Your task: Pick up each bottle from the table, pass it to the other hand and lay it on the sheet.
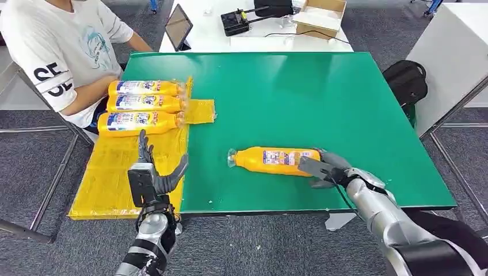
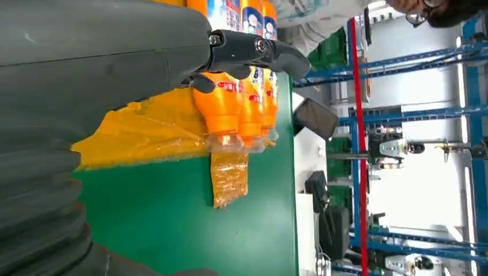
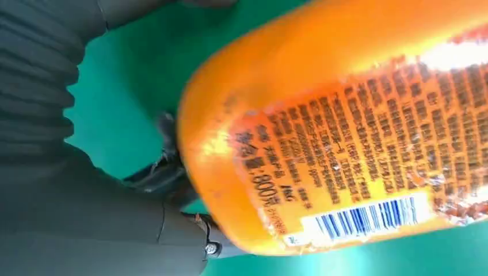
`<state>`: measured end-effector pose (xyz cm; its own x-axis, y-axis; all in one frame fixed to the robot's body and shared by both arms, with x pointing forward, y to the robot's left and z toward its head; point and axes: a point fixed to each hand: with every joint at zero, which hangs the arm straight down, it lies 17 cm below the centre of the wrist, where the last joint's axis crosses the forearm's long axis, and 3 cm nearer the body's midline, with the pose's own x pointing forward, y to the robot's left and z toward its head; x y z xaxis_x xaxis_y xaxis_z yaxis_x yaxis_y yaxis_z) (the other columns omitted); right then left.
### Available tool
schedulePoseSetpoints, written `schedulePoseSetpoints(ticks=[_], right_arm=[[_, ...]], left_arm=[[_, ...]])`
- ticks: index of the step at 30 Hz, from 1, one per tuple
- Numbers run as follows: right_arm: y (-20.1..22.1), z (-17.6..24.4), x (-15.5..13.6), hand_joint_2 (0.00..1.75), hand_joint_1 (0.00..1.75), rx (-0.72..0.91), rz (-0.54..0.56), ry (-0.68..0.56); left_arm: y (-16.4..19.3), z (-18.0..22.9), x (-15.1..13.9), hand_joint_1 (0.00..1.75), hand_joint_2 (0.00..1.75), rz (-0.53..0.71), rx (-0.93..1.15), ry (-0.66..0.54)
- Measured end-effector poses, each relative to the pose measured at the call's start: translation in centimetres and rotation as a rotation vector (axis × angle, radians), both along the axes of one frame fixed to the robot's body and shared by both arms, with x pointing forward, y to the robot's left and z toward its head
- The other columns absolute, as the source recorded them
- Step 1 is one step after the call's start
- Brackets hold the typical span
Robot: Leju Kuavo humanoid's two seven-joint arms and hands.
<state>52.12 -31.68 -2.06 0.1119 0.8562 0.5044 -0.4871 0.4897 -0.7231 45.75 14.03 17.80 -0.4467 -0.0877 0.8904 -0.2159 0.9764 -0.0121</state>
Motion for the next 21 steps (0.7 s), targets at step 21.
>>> schedulePoseSetpoints(ticks=[21], right_arm=[[0.24, 0.06, 0.02, 1.75, 0.00, 0.013, 0.002, 0.008]], left_arm=[[-0.29, -0.22, -0.03, 0.00, 1.75, -0.020, -0.006, 0.005]])
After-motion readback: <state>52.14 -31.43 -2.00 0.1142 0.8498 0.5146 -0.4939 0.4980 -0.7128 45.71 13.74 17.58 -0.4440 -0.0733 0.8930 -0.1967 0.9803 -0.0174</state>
